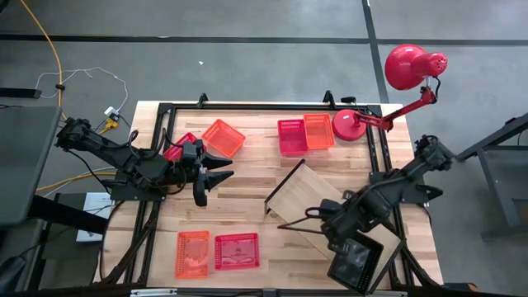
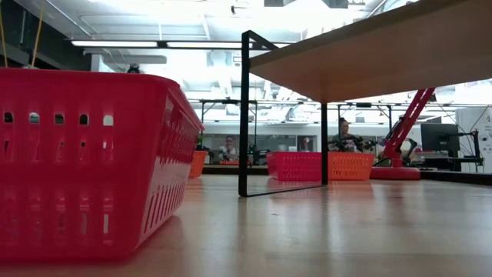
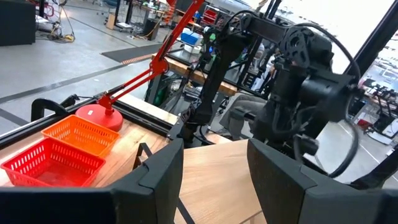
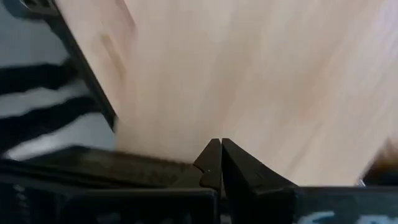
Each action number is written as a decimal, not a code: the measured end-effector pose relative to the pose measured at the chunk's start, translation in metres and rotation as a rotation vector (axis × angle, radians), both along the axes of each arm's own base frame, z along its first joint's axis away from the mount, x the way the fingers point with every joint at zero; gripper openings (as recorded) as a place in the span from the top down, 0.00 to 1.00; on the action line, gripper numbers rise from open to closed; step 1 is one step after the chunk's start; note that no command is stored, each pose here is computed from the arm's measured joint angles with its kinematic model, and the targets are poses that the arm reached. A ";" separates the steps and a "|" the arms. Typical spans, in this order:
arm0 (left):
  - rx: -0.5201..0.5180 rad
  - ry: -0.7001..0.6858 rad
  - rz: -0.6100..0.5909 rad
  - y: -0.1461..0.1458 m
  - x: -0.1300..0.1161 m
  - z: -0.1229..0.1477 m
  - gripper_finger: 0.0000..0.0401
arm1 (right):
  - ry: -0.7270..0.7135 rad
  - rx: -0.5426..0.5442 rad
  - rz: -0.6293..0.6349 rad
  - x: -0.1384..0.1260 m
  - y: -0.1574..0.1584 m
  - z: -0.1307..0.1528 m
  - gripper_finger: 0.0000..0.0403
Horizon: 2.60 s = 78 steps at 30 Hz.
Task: Stack baskets on shelf by color
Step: Adjust the stacked black bins on the shelf
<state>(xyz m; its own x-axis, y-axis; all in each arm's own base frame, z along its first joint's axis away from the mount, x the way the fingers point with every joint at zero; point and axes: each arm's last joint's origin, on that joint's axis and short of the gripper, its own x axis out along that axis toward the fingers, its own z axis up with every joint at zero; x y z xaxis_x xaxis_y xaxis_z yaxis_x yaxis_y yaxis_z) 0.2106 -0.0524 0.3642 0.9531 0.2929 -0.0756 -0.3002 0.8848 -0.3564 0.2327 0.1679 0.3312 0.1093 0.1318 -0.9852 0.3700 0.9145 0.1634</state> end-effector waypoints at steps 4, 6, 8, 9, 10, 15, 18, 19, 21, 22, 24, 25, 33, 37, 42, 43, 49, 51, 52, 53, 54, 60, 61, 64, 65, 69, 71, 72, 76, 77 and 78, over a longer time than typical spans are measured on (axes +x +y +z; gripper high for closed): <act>0.001 0.000 0.000 0.000 0.000 0.000 0.59 | 0.071 -0.015 -0.009 -0.007 -0.003 0.000 1.00; 0.003 0.001 0.000 0.000 0.000 0.000 0.59 | 0.100 -0.016 -0.016 -0.012 -0.004 0.002 1.00; 0.003 0.001 0.000 0.000 0.000 0.000 0.59 | 0.118 -0.022 -0.015 -0.017 -0.004 0.003 1.00; 0.003 0.001 0.000 0.000 0.000 0.000 0.59 | 0.130 -0.021 -0.014 -0.018 -0.003 0.003 1.00; 0.003 0.001 0.000 0.000 0.000 0.000 0.59 | 0.143 -0.019 -0.015 -0.020 -0.002 0.003 1.00; 0.009 0.003 -0.001 0.000 0.000 0.000 0.59 | 0.165 -0.018 -0.001 -0.030 0.002 0.006 1.00; 0.010 0.003 -0.001 0.000 0.000 0.000 0.59 | 0.137 -0.038 -0.016 -0.034 0.001 0.009 1.00; 0.010 0.003 -0.001 0.000 0.000 0.000 0.59 | 0.111 -0.045 -0.031 -0.036 -0.001 0.012 1.00; 0.011 0.004 -0.001 0.000 0.000 0.000 0.59 | 0.036 -0.059 -0.062 -0.038 -0.005 0.018 1.00; 0.011 0.004 -0.001 0.000 0.000 0.000 0.59 | -0.016 -0.056 -0.072 -0.038 -0.006 0.022 1.00; 0.011 0.003 -0.001 0.000 0.000 0.000 0.59 | -0.148 -0.025 -0.070 -0.037 -0.006 0.031 1.00; 0.011 0.004 -0.001 0.000 0.000 0.000 0.59 | -0.225 0.007 -0.056 -0.035 -0.004 0.036 1.00; 0.011 0.004 -0.001 0.000 0.000 0.000 0.59 | -0.464 0.217 0.113 0.003 0.021 0.040 1.00; 0.008 0.003 -0.001 0.000 0.000 0.000 0.59 | -0.319 0.159 0.096 0.017 0.026 0.014 1.00; 0.004 0.002 -0.001 0.000 0.000 0.000 0.59 | -0.212 0.172 0.122 0.026 0.034 -0.006 1.00; 0.004 0.002 -0.001 0.000 0.000 0.000 0.59 | -0.205 0.177 0.127 0.026 0.035 -0.007 1.00; 0.004 0.002 0.000 0.000 0.000 0.000 0.59 | -0.172 0.197 0.150 0.019 0.042 -0.008 1.00; 0.004 0.002 -0.001 0.000 0.000 0.000 0.59 | -0.152 0.197 0.146 0.016 0.043 -0.008 1.00; 0.004 0.002 -0.001 0.000 0.000 0.000 0.59 | -0.142 0.191 0.144 0.015 0.043 -0.009 1.00; 0.004 0.002 -0.001 0.000 0.000 0.000 0.59 | -0.134 0.183 0.140 0.014 0.043 -0.009 1.00; 0.004 0.002 -0.001 0.000 0.000 0.000 0.59 | -0.128 0.178 0.137 0.014 0.043 -0.009 1.00; 0.004 0.002 -0.001 0.000 0.000 0.000 0.59 | -0.154 0.176 0.120 0.009 0.038 -0.001 1.00; 0.003 0.002 -0.003 0.000 0.000 0.000 0.59 | -0.177 0.173 0.111 0.007 0.036 0.003 1.00; 0.003 0.002 -0.004 0.000 0.000 0.000 0.59 | -0.297 0.203 0.103 0.001 0.032 0.020 1.00; 0.003 0.002 -0.004 0.000 0.000 0.000 0.59 | -0.342 0.231 0.104 0.000 0.033 0.026 1.00; 0.003 0.002 -0.004 0.000 0.000 0.000 0.59 | -0.435 0.426 0.208 0.004 0.048 0.039 1.00; 0.003 0.002 -0.004 0.000 0.000 0.000 0.59 | -0.434 0.482 0.267 0.008 0.058 0.036 1.00; 0.003 0.002 -0.004 0.000 0.000 0.000 0.59 | -0.422 0.488 0.290 0.009 0.063 0.032 1.00; 0.003 0.003 -0.004 0.000 0.000 0.000 0.59 | -0.363 0.430 0.387 0.012 0.079 0.009 1.00; 0.004 0.002 -0.004 0.000 0.000 0.000 0.59 | -0.361 0.403 0.413 0.013 0.082 0.005 1.00; 0.004 0.002 -0.004 0.000 0.000 0.000 0.59 | -0.368 0.377 0.432 0.014 0.085 0.000 1.00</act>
<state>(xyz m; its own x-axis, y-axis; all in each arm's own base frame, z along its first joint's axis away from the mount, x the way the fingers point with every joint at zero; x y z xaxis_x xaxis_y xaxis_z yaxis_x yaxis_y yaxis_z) 0.2107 -0.0526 0.3641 0.9541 0.2896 -0.0767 -0.2976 0.8872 -0.3525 0.2465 0.2527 0.3316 0.2889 0.5662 -0.7720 -0.1561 0.8235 0.5455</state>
